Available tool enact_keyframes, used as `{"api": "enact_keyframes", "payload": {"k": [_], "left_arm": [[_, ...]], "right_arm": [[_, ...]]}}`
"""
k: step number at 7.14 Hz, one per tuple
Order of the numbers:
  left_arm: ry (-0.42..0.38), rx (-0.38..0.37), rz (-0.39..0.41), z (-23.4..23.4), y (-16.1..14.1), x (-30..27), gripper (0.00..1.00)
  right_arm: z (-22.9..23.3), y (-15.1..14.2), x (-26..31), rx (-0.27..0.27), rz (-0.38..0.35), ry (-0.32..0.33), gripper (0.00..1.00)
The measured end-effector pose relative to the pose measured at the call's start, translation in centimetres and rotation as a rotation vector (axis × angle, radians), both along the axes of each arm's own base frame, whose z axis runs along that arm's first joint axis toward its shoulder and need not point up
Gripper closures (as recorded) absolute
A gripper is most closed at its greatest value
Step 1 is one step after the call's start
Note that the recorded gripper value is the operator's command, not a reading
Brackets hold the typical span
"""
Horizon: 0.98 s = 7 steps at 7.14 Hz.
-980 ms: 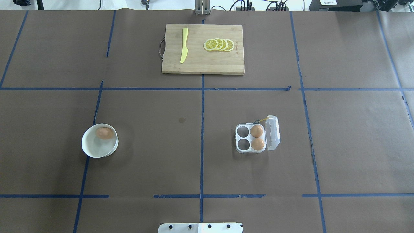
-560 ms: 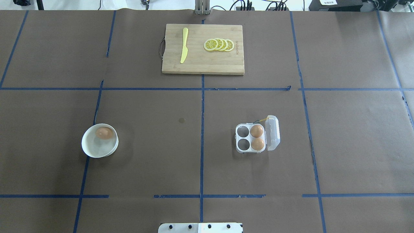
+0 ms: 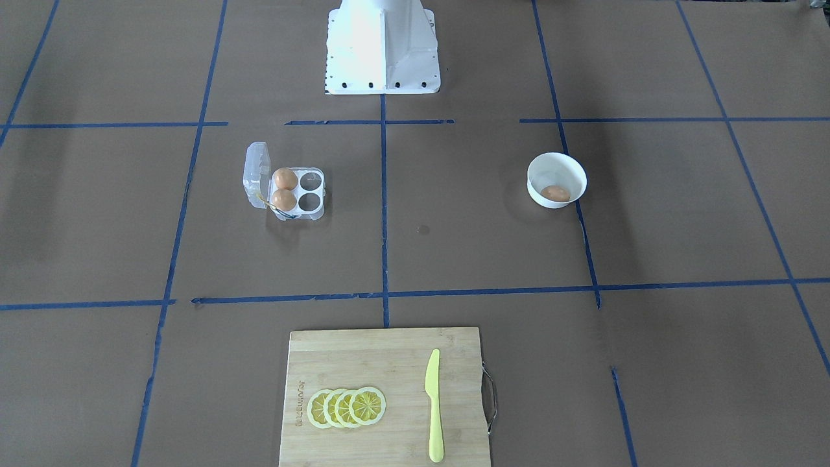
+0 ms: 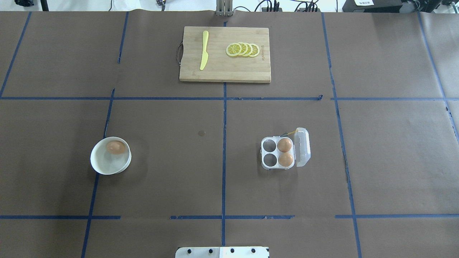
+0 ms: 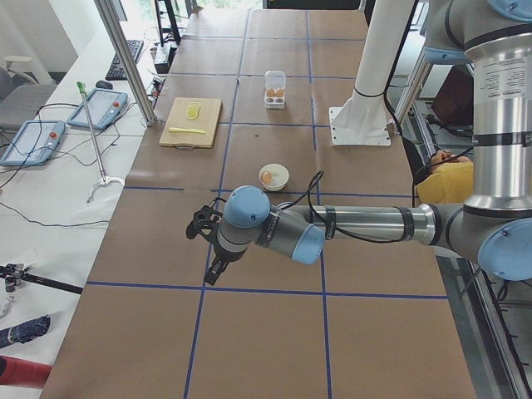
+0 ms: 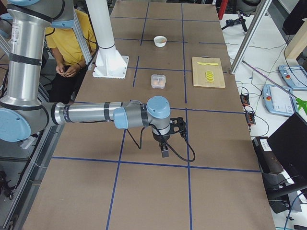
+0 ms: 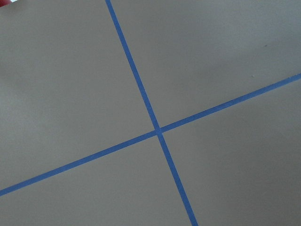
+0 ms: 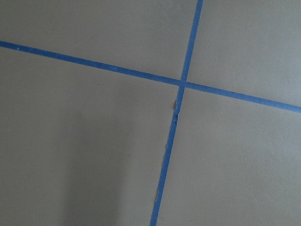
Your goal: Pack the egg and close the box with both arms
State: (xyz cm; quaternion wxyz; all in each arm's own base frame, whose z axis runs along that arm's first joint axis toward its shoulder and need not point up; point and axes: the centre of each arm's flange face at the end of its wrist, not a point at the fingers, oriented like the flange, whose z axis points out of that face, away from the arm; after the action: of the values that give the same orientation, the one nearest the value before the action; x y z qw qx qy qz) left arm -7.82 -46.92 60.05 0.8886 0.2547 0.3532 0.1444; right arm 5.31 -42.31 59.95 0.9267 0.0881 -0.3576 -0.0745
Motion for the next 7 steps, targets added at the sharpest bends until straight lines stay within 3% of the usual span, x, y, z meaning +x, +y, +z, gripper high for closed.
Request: {"api": "enact_keyframes", "payload": {"k": [2, 5, 7], "left_arm": [[0.005, 0.245, 0.013, -3.6, -1.9, 0.5, 0.00], [0.090, 0.430, 0.144, -8.1, -3.5, 4.7, 0.00], [0.159, 0.492, 0.273, -11.0, -3.2, 12.5, 0.00]], "right_arm": [[-0.3, -0.1, 0.0, 0.005, 0.000, -0.001, 0.00], [-0.7, -0.4, 0.0, 0.040, -0.001, -0.004, 0.00], [-0.7, -0.4, 0.0, 0.061, 0.001, -0.006, 0.00]]}}
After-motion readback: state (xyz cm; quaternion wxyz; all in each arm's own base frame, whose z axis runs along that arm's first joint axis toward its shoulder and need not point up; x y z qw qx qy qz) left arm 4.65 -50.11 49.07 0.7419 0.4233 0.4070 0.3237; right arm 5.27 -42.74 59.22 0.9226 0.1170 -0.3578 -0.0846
